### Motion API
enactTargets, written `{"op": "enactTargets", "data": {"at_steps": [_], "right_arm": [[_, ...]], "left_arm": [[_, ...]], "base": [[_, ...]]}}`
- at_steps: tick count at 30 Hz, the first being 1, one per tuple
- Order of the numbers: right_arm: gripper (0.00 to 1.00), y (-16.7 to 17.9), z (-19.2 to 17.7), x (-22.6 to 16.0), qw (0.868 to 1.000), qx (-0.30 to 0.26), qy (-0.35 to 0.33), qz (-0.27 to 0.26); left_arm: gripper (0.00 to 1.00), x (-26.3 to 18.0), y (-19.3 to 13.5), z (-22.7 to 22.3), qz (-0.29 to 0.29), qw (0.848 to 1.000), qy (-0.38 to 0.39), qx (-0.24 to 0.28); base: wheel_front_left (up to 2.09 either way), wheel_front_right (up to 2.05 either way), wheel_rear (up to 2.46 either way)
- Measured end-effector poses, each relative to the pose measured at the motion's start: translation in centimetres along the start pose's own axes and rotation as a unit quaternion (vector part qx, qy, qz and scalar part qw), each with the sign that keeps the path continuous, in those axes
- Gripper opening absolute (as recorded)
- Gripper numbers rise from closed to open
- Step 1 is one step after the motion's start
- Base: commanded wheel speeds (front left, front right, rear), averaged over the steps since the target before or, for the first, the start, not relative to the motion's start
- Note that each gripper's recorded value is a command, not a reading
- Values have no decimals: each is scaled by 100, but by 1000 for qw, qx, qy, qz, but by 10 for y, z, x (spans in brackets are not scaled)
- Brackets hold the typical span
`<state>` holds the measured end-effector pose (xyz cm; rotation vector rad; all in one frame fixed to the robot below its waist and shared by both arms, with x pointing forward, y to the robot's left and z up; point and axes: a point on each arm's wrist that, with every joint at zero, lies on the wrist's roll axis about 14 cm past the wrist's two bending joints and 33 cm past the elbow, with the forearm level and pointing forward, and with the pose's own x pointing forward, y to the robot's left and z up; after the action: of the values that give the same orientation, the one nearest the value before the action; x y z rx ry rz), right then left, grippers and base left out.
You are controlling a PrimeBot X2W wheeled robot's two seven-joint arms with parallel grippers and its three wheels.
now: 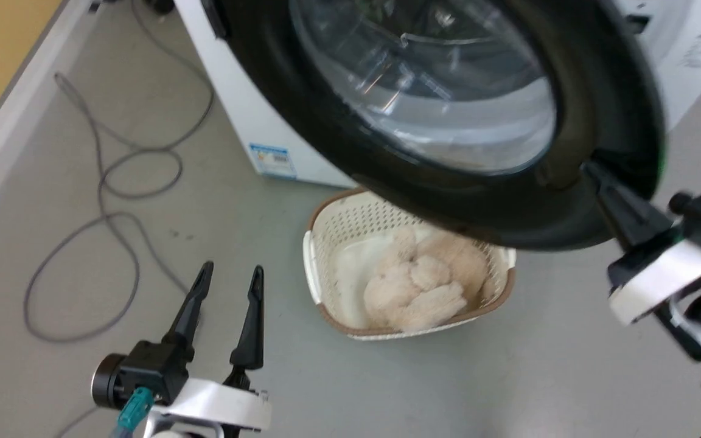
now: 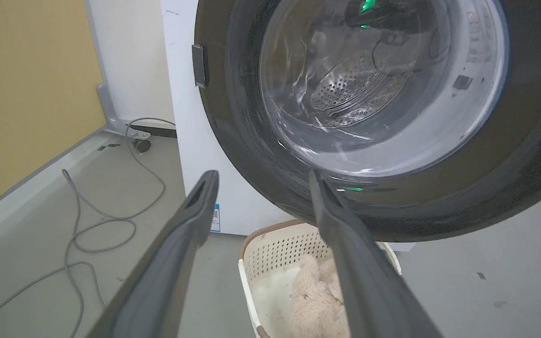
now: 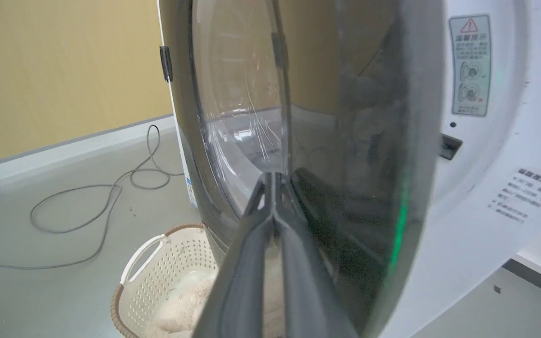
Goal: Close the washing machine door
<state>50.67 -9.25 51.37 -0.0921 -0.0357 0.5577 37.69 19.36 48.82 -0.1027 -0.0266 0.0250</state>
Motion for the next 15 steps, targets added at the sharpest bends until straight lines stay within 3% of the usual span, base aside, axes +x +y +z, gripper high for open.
{"op": "enactTargets", "data": {"at_steps": [15], "right_arm": [[0,-70,-25,71,995,66,30,-63]], "left_arm": [[100,19,10,-20,16,1000,25,6]], "base": [[0,0,0]]}}
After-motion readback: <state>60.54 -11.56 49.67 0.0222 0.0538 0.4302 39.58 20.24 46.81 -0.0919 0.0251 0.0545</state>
